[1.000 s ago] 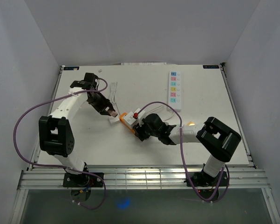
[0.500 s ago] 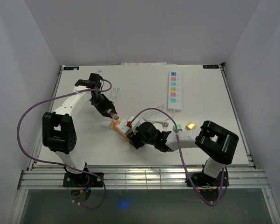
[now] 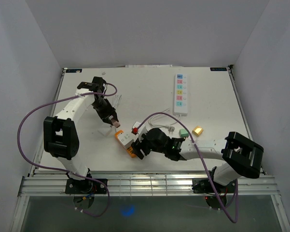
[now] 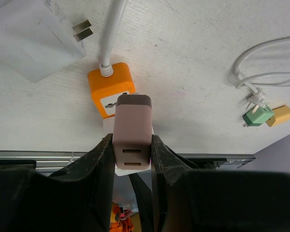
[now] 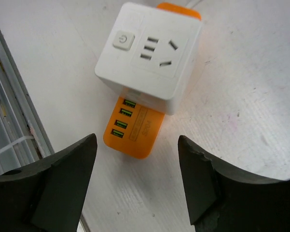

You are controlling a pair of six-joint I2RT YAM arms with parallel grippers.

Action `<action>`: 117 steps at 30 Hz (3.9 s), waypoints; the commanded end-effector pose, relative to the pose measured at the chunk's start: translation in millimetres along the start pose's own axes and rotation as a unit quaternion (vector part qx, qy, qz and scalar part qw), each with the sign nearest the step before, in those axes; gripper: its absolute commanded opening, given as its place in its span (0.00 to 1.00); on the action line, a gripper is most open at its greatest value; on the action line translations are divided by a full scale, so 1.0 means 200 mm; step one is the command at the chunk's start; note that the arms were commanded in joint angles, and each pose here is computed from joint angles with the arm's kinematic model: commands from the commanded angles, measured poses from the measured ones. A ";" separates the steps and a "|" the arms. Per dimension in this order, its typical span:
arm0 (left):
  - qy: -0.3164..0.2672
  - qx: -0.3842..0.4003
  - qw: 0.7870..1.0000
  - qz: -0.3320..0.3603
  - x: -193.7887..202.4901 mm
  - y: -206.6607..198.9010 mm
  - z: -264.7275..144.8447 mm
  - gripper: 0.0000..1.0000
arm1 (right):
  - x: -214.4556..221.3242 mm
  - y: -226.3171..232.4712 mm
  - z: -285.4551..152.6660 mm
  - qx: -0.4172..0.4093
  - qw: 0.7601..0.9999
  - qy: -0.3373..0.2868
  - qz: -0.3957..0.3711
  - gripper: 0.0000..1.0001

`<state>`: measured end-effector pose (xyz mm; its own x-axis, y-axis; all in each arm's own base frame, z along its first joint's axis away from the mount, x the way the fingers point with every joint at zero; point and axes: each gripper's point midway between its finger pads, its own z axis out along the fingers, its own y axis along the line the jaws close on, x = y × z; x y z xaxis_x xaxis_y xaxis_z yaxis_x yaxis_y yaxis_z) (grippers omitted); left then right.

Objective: Insert the plug

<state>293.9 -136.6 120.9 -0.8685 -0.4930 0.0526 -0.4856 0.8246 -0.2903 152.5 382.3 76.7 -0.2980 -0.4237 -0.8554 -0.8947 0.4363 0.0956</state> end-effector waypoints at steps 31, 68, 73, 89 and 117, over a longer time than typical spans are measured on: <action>-0.111 0.031 0.992 0.059 0.01 0.03 -0.39 0.00 | -0.41 -0.12 -0.08 -0.029 0.999 -0.009 -0.030 0.95; -0.180 0.008 0.984 -0.013 -0.06 0.19 -0.56 0.00 | -0.31 -0.16 0.20 0.159 0.984 0.076 0.033 0.53; -0.181 0.010 0.983 -0.013 -0.06 0.19 -0.56 0.00 | -0.32 -0.27 0.18 0.226 0.969 0.072 0.063 0.29; -0.177 0.009 0.984 -0.007 -0.06 0.19 -0.54 0.00 | -0.36 -0.11 0.19 0.274 0.933 0.055 0.228 0.46; -0.176 0.007 0.984 0.000 -0.09 0.18 -0.53 0.00 | -0.69 -0.07 0.01 0.038 0.993 -0.078 0.074 0.20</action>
<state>272.6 -71.2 198.6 -0.7935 -0.5626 -0.2322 -0.5000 0.8201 -0.2785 216.7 409.6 158.8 -0.4722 -0.2391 -0.8485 -0.7012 0.6852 0.1971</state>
